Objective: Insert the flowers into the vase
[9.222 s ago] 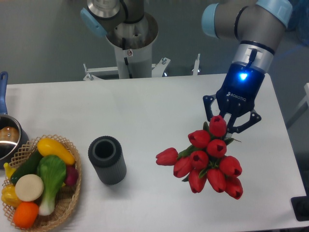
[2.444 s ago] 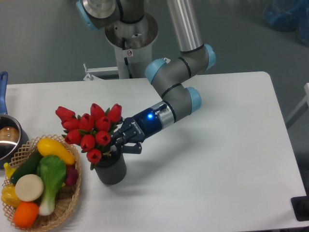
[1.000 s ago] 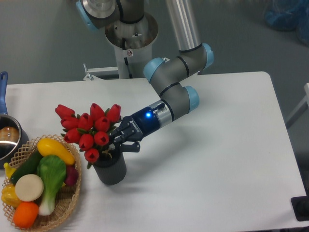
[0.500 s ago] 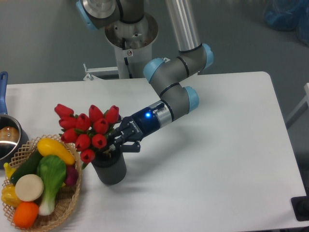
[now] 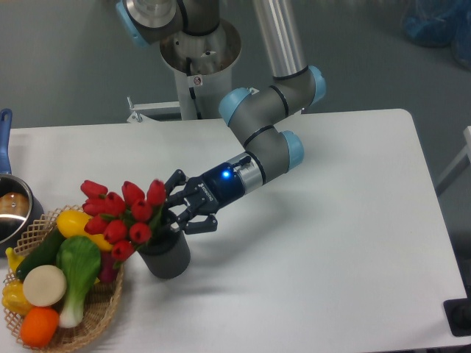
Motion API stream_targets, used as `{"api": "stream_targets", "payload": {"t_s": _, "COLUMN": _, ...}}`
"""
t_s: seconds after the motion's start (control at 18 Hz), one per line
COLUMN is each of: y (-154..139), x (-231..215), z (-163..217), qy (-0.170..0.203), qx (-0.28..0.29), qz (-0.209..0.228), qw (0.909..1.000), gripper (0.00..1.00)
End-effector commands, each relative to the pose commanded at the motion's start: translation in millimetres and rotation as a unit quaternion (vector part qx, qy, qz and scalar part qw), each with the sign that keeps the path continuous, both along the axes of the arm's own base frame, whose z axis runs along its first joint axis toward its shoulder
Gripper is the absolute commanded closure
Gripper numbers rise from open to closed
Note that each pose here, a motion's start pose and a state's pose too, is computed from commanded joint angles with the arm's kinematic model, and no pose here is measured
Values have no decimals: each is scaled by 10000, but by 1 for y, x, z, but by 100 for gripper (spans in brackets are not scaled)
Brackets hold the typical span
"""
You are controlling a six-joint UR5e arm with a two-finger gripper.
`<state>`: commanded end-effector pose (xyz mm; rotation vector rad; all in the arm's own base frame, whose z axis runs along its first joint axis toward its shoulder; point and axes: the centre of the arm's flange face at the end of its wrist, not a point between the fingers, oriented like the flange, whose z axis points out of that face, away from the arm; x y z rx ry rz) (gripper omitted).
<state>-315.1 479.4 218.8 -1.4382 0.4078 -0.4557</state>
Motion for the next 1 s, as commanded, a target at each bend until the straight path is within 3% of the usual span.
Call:
{"api": "stream_targets", "payload": {"t_s": 0.17, "y": -1, "x": -1, "z": 1, "qy": 6, "qx": 4, "qz": 15, "qw": 10000, "gripper": 52}}
{"api": "stream_targets", "payload": {"t_s": 0.33, "y": -2, "x": -7, "z": 5, "qy": 73, "qx": 55, "qz": 56, "qw": 9999, "gripper": 37}}
{"api": "stream_targets", "payload": {"t_s": 0.39, "y": -1, "x": -9, "z": 11, "qy": 157, "qx": 108, "qz": 60, "qw": 9998, "gripper": 14}}
{"api": "stream_targets", "payload": {"t_s": 0.44, "y": -1, "x": -10, "z": 14, "qy": 228, "qx": 153, "qz": 63, "qw": 9996, "gripper": 0}}
{"api": "stream_targets", "payload": {"t_s": 0.78, "y": -12, "x": -9, "z": 36, "qy": 435, "qx": 199, "qz": 147, "qw": 9987, "gripper": 0}}
{"api": "stream_targets", "payload": {"t_s": 1.0, "y": -25, "x": -14, "z": 38, "qy": 861, "qx": -359, "qz": 198, "qw": 9954, "gripper": 0}}
